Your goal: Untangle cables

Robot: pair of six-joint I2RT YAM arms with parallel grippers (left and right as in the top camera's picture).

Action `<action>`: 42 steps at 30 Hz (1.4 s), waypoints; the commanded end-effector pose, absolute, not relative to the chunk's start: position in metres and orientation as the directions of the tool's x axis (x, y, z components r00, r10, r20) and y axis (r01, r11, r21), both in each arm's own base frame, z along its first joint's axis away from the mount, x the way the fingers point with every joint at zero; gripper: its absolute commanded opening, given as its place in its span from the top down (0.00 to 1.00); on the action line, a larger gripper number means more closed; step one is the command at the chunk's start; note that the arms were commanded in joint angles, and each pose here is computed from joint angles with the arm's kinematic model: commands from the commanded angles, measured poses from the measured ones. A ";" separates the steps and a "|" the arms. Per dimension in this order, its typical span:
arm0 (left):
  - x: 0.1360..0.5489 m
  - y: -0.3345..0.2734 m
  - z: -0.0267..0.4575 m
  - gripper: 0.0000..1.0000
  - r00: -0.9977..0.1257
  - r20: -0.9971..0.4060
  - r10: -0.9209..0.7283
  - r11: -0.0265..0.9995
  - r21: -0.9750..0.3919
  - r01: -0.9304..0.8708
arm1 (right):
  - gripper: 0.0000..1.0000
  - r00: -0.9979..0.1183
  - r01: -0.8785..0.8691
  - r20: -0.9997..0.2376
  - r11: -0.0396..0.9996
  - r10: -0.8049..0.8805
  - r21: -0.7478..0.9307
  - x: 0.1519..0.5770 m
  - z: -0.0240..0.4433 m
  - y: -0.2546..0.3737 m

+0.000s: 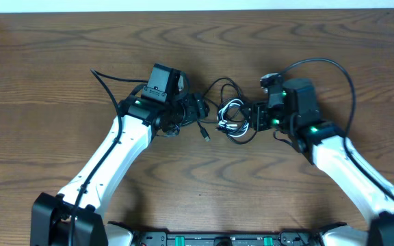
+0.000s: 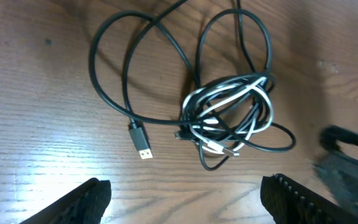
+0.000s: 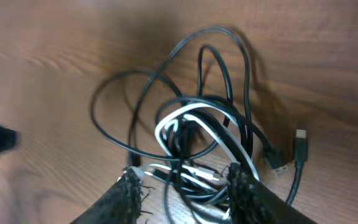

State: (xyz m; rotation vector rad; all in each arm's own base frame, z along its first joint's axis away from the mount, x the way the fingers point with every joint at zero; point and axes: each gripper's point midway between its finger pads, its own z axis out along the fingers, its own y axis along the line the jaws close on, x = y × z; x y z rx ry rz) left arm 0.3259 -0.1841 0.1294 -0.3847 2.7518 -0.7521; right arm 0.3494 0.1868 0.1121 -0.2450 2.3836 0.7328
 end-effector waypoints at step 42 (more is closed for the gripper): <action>0.329 -0.181 0.129 0.02 -0.924 -0.187 -0.334 0.836 -0.512 -0.199 | 0.99 -0.854 -0.295 -0.519 0.846 -0.026 0.444 0.353 0.054 0.201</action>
